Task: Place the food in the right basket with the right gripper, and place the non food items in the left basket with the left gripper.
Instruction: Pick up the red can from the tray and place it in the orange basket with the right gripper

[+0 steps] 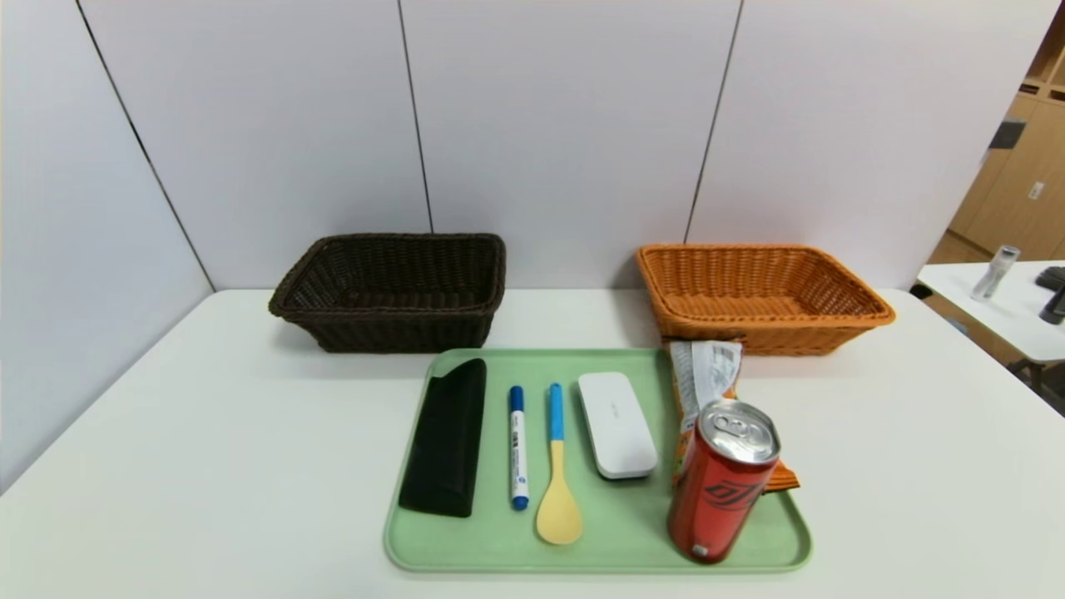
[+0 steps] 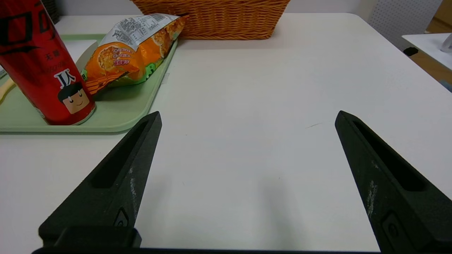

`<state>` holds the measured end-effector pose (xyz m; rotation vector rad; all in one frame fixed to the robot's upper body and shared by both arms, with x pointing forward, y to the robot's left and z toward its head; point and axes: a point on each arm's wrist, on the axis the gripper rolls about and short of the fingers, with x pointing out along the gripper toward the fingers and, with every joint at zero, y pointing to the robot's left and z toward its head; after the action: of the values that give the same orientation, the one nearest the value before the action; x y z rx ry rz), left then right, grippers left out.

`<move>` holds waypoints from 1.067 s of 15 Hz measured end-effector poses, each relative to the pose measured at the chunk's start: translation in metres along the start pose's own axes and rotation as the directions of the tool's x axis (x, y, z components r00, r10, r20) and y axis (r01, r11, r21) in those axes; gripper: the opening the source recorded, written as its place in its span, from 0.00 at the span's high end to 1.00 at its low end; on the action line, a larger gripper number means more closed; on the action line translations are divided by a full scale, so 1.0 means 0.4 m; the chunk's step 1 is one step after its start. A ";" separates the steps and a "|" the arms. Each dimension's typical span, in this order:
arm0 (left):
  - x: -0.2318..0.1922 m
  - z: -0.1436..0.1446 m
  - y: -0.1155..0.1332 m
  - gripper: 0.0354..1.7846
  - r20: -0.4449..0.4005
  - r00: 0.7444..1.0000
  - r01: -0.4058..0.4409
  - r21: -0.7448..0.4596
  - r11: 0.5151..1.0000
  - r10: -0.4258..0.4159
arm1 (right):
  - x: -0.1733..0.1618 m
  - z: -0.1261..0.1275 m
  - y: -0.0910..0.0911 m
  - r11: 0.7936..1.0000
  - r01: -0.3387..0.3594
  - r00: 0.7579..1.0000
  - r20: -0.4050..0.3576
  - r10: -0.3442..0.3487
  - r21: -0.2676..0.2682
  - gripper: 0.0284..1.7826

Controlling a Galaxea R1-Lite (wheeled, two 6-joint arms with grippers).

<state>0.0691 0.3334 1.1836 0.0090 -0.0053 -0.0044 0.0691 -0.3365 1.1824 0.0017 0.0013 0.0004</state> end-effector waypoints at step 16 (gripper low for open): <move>0.060 0.236 -0.005 0.06 0.097 0.987 0.131 0.008 0.991 -0.131 | 0.009 0.261 0.020 0.929 -0.361 0.929 0.049 0.366 -0.081 0.05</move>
<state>0.0926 0.3304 1.2780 0.0106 -0.1024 -0.1363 0.0727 -0.3287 1.2867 -0.0690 -0.0623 0.3730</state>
